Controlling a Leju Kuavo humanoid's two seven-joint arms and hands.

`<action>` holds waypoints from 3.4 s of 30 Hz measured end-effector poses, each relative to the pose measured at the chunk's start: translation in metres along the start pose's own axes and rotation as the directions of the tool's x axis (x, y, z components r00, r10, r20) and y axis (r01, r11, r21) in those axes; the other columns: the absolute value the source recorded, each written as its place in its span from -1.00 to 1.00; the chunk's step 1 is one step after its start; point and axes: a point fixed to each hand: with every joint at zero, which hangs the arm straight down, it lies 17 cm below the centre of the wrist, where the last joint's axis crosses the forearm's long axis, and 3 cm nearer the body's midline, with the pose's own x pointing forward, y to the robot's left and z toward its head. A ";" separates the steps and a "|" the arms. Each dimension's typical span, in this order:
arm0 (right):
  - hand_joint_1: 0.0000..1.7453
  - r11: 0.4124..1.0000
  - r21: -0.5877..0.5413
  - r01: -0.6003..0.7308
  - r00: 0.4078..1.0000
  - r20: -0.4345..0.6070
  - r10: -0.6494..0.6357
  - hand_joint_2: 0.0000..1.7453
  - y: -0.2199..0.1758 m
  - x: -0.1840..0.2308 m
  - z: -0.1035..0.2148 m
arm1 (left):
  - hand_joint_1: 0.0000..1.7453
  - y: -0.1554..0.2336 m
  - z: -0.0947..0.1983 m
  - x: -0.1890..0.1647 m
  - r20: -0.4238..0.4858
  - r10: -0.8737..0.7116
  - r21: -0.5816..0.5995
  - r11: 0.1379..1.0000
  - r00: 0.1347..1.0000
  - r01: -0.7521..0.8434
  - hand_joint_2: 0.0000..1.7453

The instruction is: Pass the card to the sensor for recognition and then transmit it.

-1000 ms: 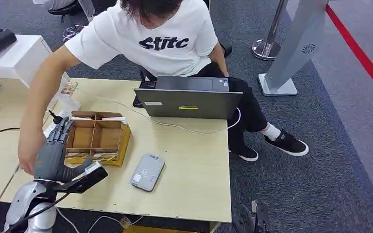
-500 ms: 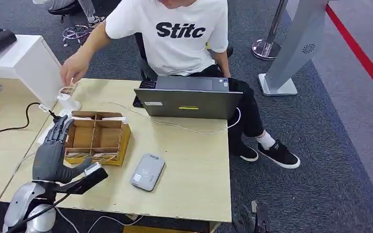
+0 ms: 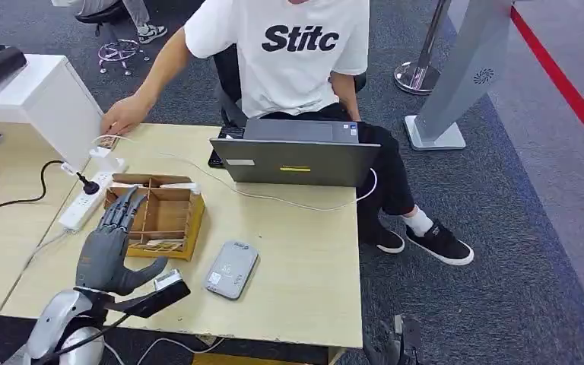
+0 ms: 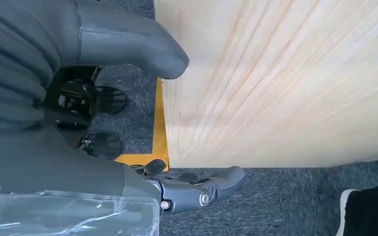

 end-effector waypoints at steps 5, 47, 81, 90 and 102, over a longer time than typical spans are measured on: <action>-1.00 1.000 0.005 -0.002 1.000 -0.001 0.002 1.00 0.001 0.000 0.000 | -1.00 -0.024 0.008 0.005 0.018 -0.121 -0.077 0.989 0.992 0.122 1.00; -1.00 0.996 0.057 -0.062 0.998 -0.014 0.063 1.00 0.015 -0.001 -0.001 | -1.00 -0.038 -0.023 -0.100 -0.005 -0.602 -0.133 0.792 0.799 0.596 1.00; -1.00 0.998 0.054 -0.040 0.999 -0.012 0.041 1.00 0.015 0.000 0.000 | -1.00 -0.078 -0.020 -0.055 0.110 -0.518 -0.166 0.832 0.848 0.529 1.00; -1.00 0.998 0.052 -0.038 0.999 -0.011 0.038 1.00 0.015 0.000 0.000 | 0.98 -0.083 -0.015 -0.053 0.115 -0.508 -0.176 0.835 0.854 0.521 1.00; -1.00 0.998 0.051 -0.035 0.999 -0.011 0.036 1.00 0.014 -0.001 0.000 | 1.00 -0.083 -0.015 -0.055 0.111 -0.502 -0.177 0.839 0.857 0.515 1.00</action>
